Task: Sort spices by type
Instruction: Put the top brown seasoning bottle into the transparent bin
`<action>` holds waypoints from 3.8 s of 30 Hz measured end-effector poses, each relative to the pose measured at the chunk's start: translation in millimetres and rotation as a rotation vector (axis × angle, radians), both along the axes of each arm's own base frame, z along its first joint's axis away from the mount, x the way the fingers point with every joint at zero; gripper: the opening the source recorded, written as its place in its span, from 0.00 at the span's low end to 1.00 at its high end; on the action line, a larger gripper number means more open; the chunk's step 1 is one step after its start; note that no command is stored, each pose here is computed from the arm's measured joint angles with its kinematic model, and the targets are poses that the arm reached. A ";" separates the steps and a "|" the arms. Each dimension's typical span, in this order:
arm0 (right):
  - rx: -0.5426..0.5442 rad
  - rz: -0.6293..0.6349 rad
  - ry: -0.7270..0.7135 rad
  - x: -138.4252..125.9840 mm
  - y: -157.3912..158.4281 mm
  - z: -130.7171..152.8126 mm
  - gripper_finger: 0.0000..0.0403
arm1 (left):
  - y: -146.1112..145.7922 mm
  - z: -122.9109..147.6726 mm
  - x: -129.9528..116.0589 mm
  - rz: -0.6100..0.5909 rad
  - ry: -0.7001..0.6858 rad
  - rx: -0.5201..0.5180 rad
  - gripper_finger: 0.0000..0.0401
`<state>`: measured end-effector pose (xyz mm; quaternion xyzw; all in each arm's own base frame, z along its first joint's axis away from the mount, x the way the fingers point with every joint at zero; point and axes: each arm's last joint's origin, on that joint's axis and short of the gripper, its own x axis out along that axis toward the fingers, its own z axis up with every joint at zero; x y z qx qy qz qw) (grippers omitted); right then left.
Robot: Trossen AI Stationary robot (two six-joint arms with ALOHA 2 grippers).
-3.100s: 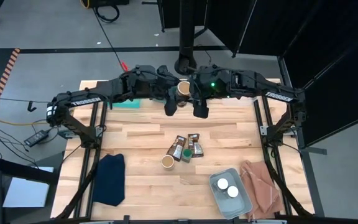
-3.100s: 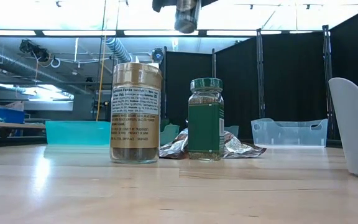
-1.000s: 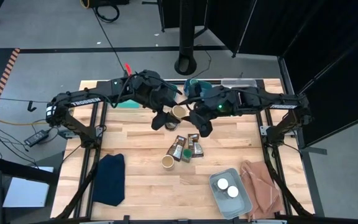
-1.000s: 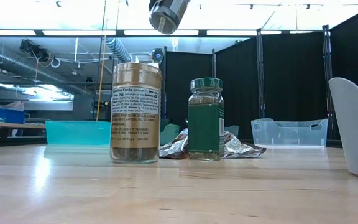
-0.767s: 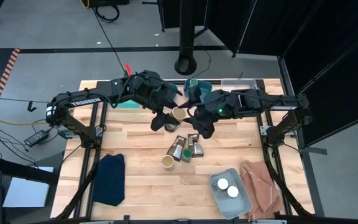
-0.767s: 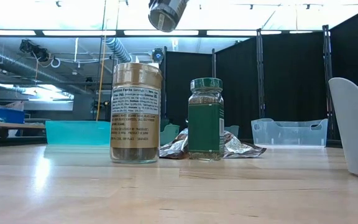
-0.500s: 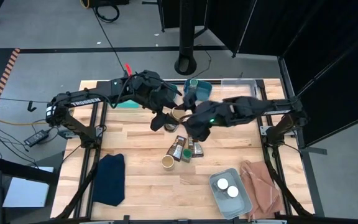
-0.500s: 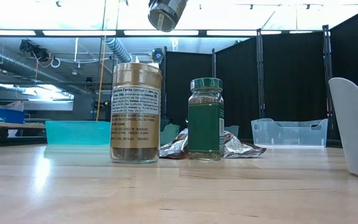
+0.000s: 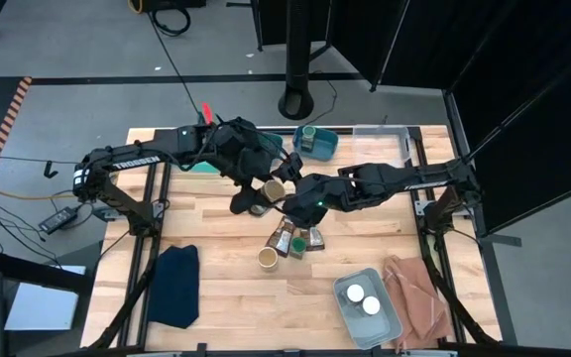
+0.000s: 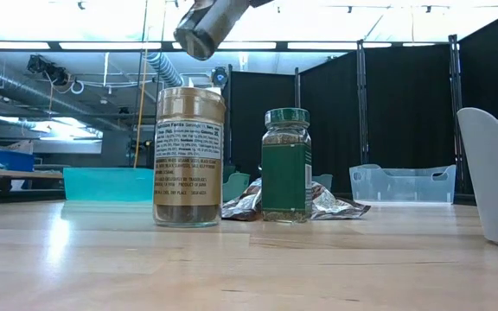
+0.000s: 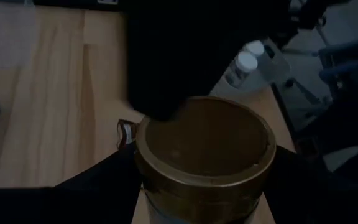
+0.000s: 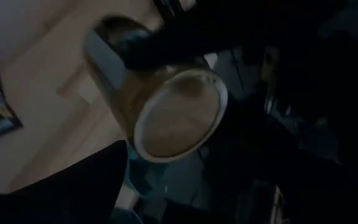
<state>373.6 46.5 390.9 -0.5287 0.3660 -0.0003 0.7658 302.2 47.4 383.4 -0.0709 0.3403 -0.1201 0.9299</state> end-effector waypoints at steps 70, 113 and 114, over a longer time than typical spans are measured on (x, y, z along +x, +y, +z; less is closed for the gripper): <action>0.192 -0.244 -0.062 26.2 -14.2 -31.1 0.93 | 0.9 -9.1 4.4 0.036 0.088 0.249 0.69; 0.289 -0.063 -0.045 28.8 -8.0 -27.2 0.88 | -4.0 -7.5 5.1 -0.140 0.020 0.170 0.69; 0.292 -0.061 -0.043 28.6 -8.1 -27.2 0.86 | -4.0 -7.5 5.1 -0.140 0.020 0.170 0.69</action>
